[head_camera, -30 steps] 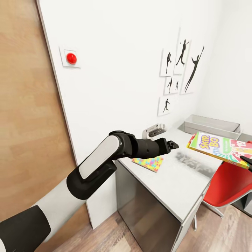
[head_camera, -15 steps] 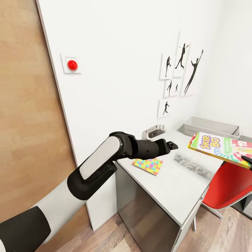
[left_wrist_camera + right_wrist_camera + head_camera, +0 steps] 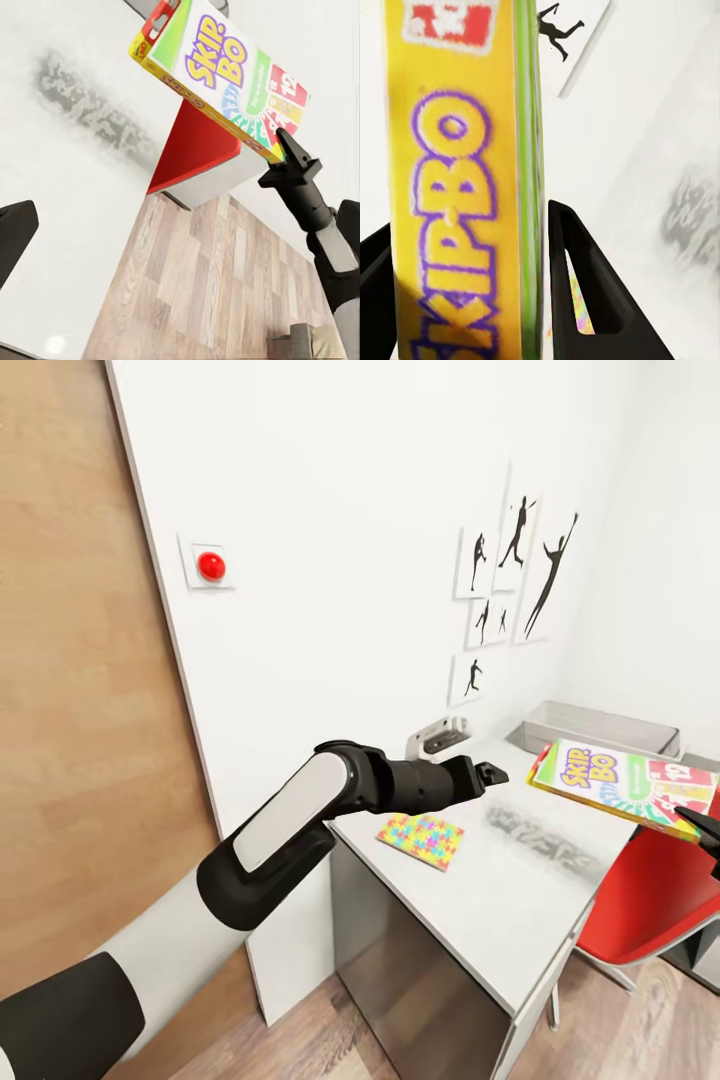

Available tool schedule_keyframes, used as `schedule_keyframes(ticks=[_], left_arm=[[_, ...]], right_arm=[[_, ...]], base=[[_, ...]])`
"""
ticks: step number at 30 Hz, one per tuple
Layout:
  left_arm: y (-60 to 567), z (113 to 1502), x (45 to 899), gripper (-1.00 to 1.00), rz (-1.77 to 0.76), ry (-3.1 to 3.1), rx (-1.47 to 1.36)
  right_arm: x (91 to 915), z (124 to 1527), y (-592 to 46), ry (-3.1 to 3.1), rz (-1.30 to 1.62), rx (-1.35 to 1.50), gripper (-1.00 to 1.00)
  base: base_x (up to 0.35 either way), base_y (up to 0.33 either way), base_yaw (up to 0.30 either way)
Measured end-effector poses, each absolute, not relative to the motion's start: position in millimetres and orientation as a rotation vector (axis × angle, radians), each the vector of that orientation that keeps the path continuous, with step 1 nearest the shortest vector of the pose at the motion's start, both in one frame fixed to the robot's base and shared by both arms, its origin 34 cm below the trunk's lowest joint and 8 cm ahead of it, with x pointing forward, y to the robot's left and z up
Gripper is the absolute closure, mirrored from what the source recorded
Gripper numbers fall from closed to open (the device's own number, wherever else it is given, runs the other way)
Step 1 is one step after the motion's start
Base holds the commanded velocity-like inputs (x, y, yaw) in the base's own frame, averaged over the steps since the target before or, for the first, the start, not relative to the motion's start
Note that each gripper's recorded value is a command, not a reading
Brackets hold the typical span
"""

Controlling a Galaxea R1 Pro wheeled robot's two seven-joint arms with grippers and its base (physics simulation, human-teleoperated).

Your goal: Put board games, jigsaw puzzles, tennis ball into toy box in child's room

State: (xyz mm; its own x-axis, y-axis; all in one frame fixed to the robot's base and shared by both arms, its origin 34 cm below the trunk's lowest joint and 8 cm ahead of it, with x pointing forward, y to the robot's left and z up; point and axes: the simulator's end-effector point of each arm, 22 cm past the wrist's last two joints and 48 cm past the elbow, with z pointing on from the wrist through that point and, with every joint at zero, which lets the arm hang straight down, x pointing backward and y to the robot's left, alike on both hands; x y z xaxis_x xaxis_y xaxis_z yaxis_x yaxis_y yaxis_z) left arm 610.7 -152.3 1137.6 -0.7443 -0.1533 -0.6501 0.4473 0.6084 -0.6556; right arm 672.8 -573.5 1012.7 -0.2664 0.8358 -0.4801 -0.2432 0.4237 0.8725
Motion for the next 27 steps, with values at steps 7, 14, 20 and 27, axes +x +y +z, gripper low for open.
schedule_keyframes(ticks=[7,14,20,27], left_arm=[[-156.2,1140.4,619.4,-1.00,-1.154,2.157,0.218],[-156.6,1148.3,625.5,-1.00,-1.165,2.153,0.211],[-156.9,1158.0,626.0,-1.00,-1.170,2.149,0.211],[-157.5,1168.4,625.9,-1.00,-1.173,2.148,0.211]], right_arm=[[674.6,1023.2,-569.6,1.489,1.143,0.547,1.00],[672.2,1039.4,-576.1,1.486,1.133,0.547,1.00],[668.9,1058.1,-582.8,1.489,1.124,0.542,1.00],[666.5,1074.0,-586.3,1.490,1.124,0.543,1.00]], base=[[0.000,0.000,0.000],[0.000,0.000,0.000],[0.000,0.000,0.000],[0.000,0.000,0.000]])
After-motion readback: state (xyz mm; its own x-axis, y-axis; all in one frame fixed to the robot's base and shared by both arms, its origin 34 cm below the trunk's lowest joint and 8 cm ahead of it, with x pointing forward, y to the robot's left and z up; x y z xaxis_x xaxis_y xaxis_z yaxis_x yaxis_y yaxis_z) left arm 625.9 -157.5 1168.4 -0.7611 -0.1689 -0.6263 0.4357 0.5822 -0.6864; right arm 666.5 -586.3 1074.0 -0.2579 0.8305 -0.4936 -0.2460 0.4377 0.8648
